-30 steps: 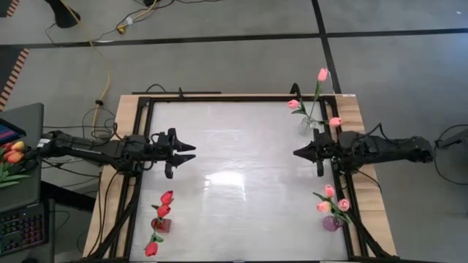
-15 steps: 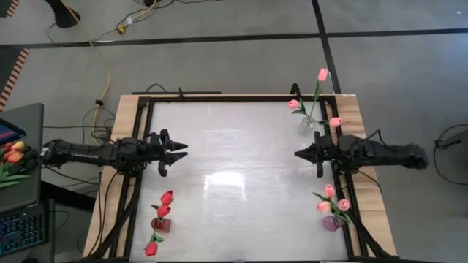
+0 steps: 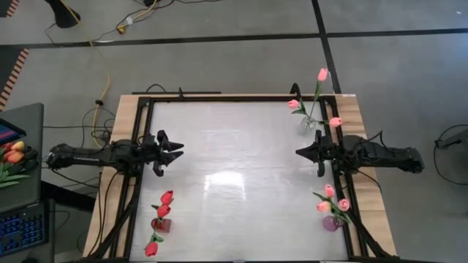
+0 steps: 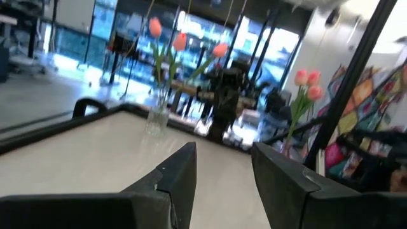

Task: Sort flowers into vase by color
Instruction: Return to Home Position

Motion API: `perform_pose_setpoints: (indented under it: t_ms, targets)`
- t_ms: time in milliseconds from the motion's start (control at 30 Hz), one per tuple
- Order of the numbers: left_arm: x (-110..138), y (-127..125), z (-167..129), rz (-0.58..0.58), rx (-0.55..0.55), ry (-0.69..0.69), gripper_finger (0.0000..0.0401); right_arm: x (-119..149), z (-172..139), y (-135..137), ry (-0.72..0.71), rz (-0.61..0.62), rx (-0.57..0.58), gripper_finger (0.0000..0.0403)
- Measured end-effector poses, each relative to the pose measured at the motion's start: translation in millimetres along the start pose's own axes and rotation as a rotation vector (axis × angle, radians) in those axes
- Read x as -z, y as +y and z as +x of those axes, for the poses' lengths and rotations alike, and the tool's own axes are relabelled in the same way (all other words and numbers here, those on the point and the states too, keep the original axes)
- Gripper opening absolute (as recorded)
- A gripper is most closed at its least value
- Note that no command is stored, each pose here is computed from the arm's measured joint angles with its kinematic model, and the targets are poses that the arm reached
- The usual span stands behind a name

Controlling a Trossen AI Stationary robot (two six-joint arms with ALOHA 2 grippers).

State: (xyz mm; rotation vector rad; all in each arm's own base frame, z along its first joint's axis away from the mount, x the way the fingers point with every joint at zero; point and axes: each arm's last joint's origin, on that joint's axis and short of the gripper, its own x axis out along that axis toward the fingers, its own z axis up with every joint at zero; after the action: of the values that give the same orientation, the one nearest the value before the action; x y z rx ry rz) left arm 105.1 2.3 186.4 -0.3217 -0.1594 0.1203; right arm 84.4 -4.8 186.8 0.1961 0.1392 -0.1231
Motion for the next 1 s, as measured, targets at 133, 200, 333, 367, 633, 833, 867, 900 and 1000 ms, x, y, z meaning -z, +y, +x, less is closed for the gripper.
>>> perform_pose_setpoints:
  t_ms: [133,200,333,367,633,833,867,900,1000]
  targets:
    - [-0.3,0.1,-0.5,-0.013,0.013,-0.049,0.0139,-1.4,0.1,0.3,-0.014,-0.021,-0.003,0.002]
    - [-0.5,0.0,-0.6,-0.014,0.015,-0.051,0.0139,-3.3,0.1,0.7,-0.036,-0.047,-0.005,0.002]
    - [0.5,0.1,-0.5,-0.017,0.018,-0.041,0.0139,4.3,7.1,-0.3,-0.095,-0.072,-0.016,0.002]
    - [0.8,0.2,-0.5,-0.023,0.017,-0.037,0.0139,8.1,8.8,-0.9,-0.087,-0.072,-0.015,0.002]
    - [4.1,1.3,-0.4,-0.027,0.006,-0.005,0.0139,12.7,10.3,-0.7,-0.065,-0.106,-0.044,0.002]
    - [11.6,4.2,-0.6,-0.023,-0.035,0.067,0.0139,13.5,11.1,-0.7,-0.072,-0.151,-0.045,0.0021]
    - [12.6,4.9,-0.7,-0.021,-0.049,0.074,0.0139,13.5,11.1,-0.8,-0.072,-0.151,-0.045,0.0021]
    - [13.7,5.4,-0.9,-0.019,-0.06,0.083,0.0139,13.7,11.2,-0.8,-0.071,-0.152,-0.045,0.0023]
    - [16.8,6.5,-1.2,-0.015,-0.072,0.115,0.0139,13.8,11.2,-0.8,-0.07,-0.152,-0.044,0.0032]
